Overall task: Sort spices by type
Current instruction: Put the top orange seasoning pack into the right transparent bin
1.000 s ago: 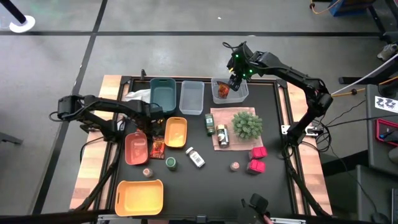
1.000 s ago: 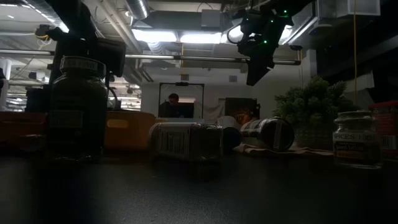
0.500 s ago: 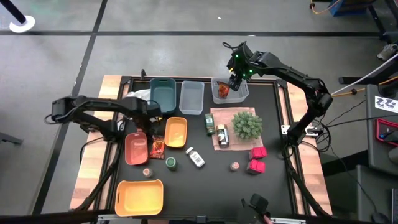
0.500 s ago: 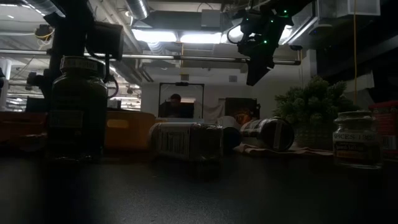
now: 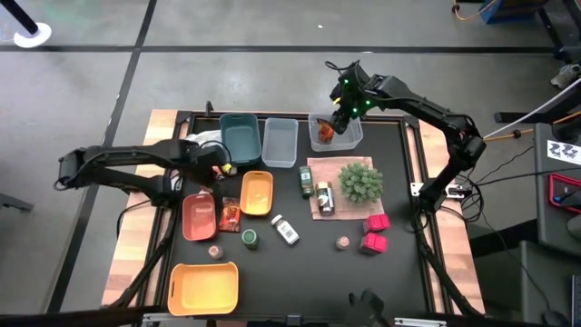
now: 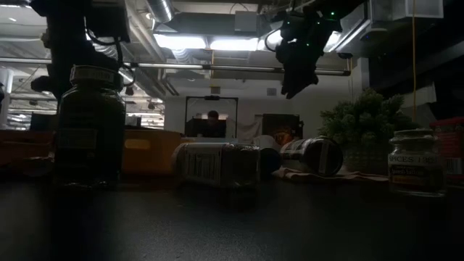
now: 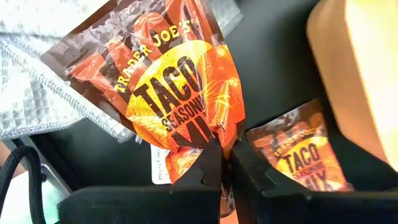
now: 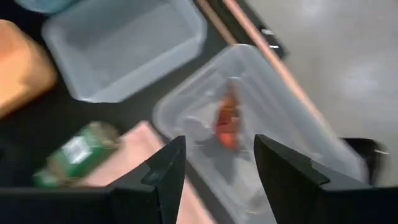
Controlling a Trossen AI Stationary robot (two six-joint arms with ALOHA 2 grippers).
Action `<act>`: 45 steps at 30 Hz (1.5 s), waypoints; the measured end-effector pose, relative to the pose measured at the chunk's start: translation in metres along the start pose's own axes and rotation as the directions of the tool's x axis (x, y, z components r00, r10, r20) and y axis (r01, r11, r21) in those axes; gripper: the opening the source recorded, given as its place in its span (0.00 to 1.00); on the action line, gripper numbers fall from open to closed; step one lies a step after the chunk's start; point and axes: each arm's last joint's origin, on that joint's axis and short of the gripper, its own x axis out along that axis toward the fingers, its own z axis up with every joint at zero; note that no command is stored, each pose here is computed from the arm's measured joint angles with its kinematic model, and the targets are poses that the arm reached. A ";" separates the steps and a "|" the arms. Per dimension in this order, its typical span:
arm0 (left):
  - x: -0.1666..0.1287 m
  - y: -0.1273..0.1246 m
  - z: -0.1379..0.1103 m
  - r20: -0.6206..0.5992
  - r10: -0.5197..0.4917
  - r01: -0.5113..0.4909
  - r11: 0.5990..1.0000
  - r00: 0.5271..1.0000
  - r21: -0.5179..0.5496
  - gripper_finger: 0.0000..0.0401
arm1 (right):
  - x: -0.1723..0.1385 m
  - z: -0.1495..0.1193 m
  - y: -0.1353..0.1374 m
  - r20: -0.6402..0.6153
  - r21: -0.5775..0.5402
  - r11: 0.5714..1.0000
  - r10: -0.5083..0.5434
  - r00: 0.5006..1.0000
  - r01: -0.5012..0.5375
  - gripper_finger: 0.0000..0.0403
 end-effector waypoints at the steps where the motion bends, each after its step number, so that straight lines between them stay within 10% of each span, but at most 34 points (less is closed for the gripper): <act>1: -0.002 0.001 -0.001 0.009 -0.010 0.010 1.000 1.000 0.002 0.01 | 0.000 0.000 0.001 0.002 0.011 1.000 0.028 1.000 -0.028 0.47; 20: -0.028 0.011 -0.009 0.120 -0.188 0.175 0.979 0.975 0.108 0.01 | -0.002 0.001 0.010 0.021 0.159 0.930 0.331 0.943 -0.330 0.47; 31: -0.041 -0.026 0.027 0.413 -0.490 0.323 0.853 0.768 0.410 0.01 | 0.006 0.007 0.043 0.036 0.235 0.857 0.464 0.885 -0.458 0.47; 39: -0.021 -0.054 0.050 0.453 -0.523 0.289 0.823 0.722 0.490 0.02 | 0.007 0.021 0.095 0.132 0.098 0.821 0.550 0.825 -0.563 0.47; 45: 0.000 -0.073 0.064 0.466 -0.532 0.274 0.814 0.707 0.513 0.01 | 0.009 0.020 0.126 0.196 0.040 0.896 0.427 0.883 -0.442 0.47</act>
